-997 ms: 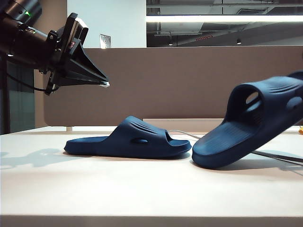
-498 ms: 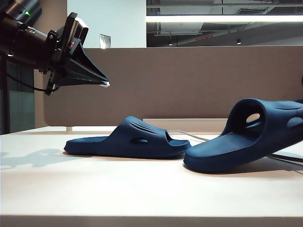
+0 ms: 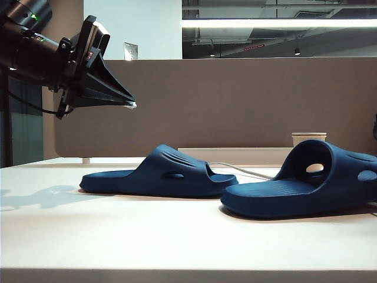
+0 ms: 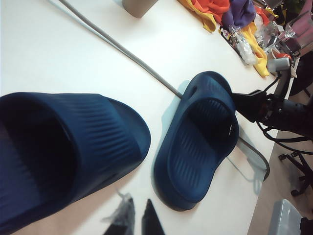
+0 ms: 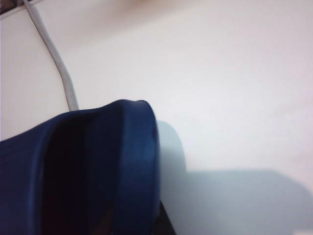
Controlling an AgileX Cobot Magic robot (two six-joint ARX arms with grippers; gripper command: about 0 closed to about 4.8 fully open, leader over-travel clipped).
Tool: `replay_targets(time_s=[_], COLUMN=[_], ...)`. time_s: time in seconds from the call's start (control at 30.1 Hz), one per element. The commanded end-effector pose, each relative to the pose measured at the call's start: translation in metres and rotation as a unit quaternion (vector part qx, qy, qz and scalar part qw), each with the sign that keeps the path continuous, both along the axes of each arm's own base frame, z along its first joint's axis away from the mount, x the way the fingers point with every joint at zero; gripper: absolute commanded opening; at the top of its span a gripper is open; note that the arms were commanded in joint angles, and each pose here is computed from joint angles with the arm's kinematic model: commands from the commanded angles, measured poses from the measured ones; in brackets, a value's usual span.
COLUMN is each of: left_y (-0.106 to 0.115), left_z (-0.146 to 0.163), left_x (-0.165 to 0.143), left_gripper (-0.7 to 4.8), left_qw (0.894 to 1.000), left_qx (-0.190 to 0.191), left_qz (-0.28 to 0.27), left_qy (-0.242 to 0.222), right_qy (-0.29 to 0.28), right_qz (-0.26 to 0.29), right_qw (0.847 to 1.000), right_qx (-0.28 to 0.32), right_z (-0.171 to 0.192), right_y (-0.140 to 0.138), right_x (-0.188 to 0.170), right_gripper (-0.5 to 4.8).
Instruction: Interlock the pair of blue slippers on the table with their fronts facing up.
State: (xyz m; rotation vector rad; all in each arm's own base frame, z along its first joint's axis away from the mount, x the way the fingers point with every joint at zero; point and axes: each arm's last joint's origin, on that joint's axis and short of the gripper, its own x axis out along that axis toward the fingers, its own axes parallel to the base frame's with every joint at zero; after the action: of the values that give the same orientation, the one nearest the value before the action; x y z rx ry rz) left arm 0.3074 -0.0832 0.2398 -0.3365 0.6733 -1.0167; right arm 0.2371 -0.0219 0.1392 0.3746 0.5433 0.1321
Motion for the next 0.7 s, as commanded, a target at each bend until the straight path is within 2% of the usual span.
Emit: replay_targets(time_s=[0.03, 0.37, 0.43, 0.7], left_y=[-0.0003, -0.0003, -0.0003, -0.0005], left_z=[0.0021, 0.0022, 0.0022, 0.0025], left_x=[0.0, 0.0, 0.0, -0.0003], left_gripper=[0.29, 0.29, 0.29, 0.31], left_qw=[1.0, 1.0, 1.0, 1.0], left_qx=[-0.003, -0.003, -0.003, -0.008], left_qz=[-0.004, -0.004, -0.004, -0.011], left_qy=[-0.005, -0.005, -0.005, -0.004], right_qy=[0.009, 0.017, 0.016, 0.016], right_qz=[0.012, 0.011, 0.011, 0.006], right_qw=[1.0, 1.0, 1.0, 1.0], right_qx=[-0.009, -0.008, -0.008, -0.011], right_z=[-0.0048, -0.0082, -0.0082, -0.0078], right_y=[0.0009, 0.0008, 0.0008, 0.0001], right_x=[0.0001, 0.0006, 0.0006, 0.0009], right_gripper=[0.21, 0.24, 0.61, 1.2])
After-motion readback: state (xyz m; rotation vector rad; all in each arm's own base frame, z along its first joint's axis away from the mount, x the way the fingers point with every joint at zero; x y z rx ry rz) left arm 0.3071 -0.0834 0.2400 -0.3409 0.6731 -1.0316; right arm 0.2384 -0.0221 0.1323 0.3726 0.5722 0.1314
